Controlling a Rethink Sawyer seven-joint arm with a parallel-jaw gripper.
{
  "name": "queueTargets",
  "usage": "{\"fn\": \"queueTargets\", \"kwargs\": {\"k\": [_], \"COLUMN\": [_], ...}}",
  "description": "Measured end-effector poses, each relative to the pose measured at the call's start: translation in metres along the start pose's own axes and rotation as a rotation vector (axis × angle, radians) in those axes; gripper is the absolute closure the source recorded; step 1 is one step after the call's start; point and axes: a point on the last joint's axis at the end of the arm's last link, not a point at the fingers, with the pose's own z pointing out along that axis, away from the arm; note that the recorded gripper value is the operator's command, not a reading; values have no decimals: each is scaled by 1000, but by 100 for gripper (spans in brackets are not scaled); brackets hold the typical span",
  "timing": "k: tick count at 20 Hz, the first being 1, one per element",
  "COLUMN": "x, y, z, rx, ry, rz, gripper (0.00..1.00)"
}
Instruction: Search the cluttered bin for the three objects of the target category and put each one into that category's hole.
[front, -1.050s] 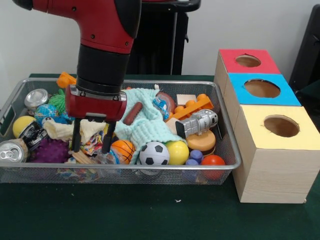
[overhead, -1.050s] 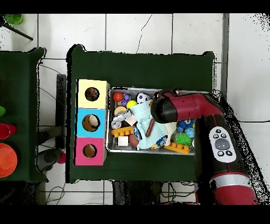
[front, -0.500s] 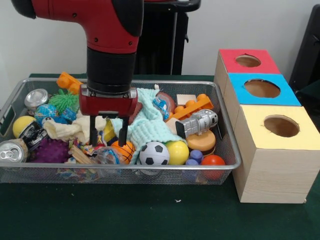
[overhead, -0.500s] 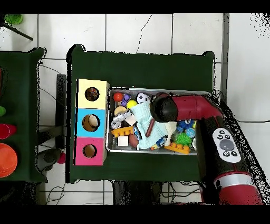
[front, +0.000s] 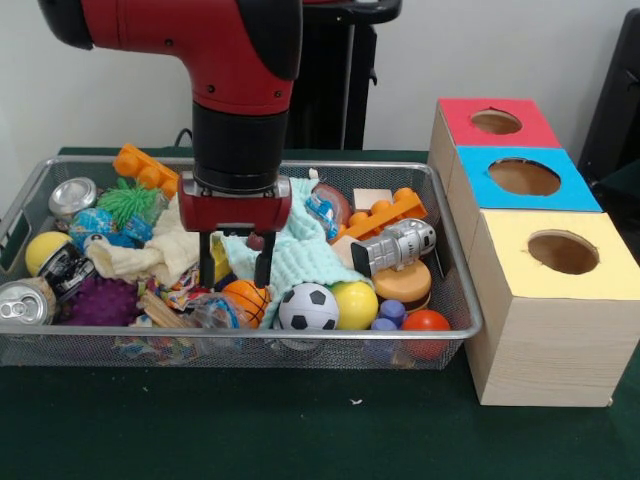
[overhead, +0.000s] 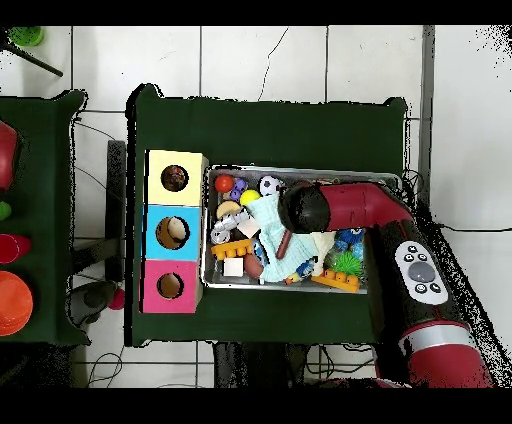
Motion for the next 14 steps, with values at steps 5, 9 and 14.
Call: {"fn": "queueTargets", "kwargs": {"k": [5,9,14], "x": [0,1,4], "y": [14,20,24], "z": [3,5,7], "rx": [11,20,30], "ry": [2,3,8], "rz": [-48,-80,-108], "gripper": [0,0,0]}}
